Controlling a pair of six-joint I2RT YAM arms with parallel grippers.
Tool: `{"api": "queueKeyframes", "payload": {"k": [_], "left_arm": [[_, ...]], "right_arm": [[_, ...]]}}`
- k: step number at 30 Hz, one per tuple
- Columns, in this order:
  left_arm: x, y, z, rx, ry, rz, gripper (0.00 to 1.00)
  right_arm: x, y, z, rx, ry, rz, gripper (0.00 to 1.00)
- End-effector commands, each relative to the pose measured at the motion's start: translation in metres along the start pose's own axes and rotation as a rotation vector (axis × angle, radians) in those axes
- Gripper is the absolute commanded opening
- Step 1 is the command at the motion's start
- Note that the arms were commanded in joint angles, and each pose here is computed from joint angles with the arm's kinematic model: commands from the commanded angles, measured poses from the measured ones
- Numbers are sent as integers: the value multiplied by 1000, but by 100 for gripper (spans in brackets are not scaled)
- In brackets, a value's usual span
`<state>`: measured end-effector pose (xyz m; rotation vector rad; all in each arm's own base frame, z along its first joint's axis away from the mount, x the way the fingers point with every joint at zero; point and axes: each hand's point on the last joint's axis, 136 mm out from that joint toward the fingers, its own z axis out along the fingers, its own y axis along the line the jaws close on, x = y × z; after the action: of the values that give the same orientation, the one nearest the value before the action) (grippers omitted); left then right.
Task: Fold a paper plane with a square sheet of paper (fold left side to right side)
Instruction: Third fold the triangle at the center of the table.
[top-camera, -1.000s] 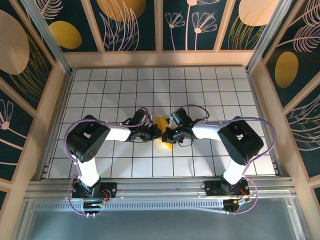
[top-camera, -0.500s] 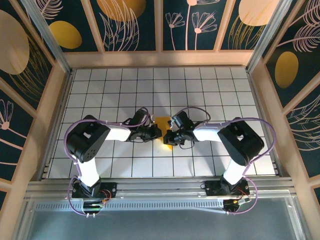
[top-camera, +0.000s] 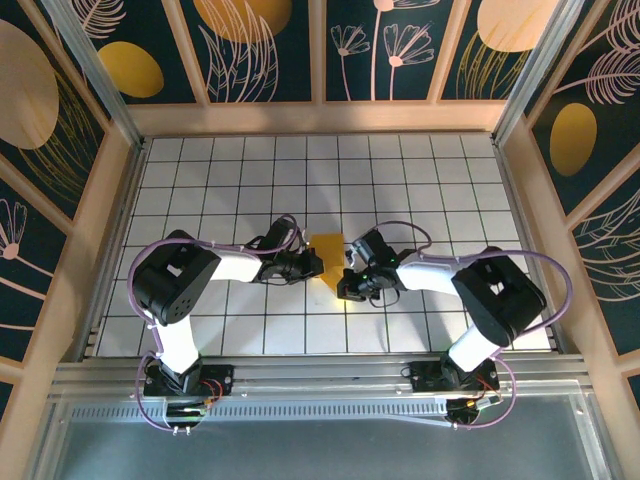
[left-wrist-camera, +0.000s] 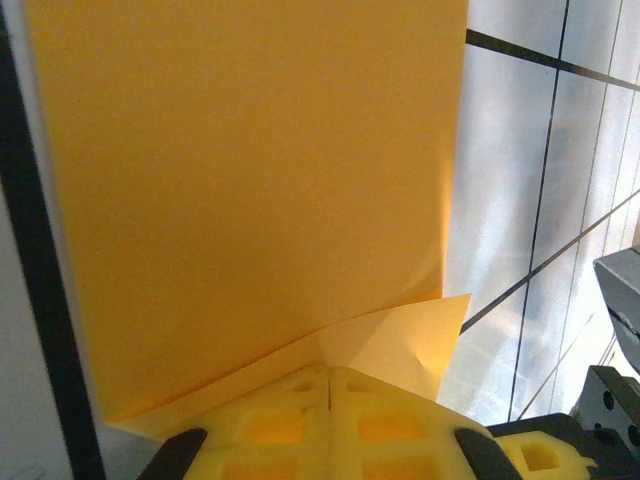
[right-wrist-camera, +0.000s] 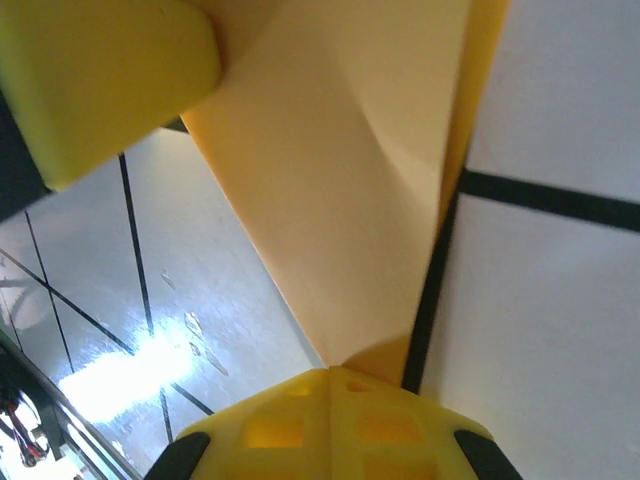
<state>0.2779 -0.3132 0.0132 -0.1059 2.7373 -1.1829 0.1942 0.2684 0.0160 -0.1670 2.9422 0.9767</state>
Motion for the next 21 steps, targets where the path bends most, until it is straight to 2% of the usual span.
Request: {"api": "queueKeyframes", "payload": {"k": [1, 3, 4, 7, 10, 12, 16, 21], "left_arm": [[0, 12, 2, -53, 3, -29, 0], [-6, -3, -1, -7, -8, -21, 0], [-10, -12, -2, 16, -16, -12, 3], [-23, -32, -11, 53, -49, 14, 14], [-38, -42, -26, 74, -102, 26, 27], [-47, -42, -37, 73, -141, 21, 33], [-60, -31, -60, 58, -218, -2, 42], [-62, -11, -66, 33, -243, -49, 44]], "right_arm": [[2, -3, -20, 36, -12, -17, 0], [-12, 6, -33, 9, -66, -48, 1], [-19, 9, -39, -3, -97, -65, 5], [-43, 12, -56, 1, -206, -118, 22], [-65, 15, -69, 5, -344, -185, 43], [-73, 18, -71, -7, -394, -225, 52], [-81, 17, -56, 0, -369, -293, 57], [-86, 11, -34, 14, -321, -311, 55]]}}
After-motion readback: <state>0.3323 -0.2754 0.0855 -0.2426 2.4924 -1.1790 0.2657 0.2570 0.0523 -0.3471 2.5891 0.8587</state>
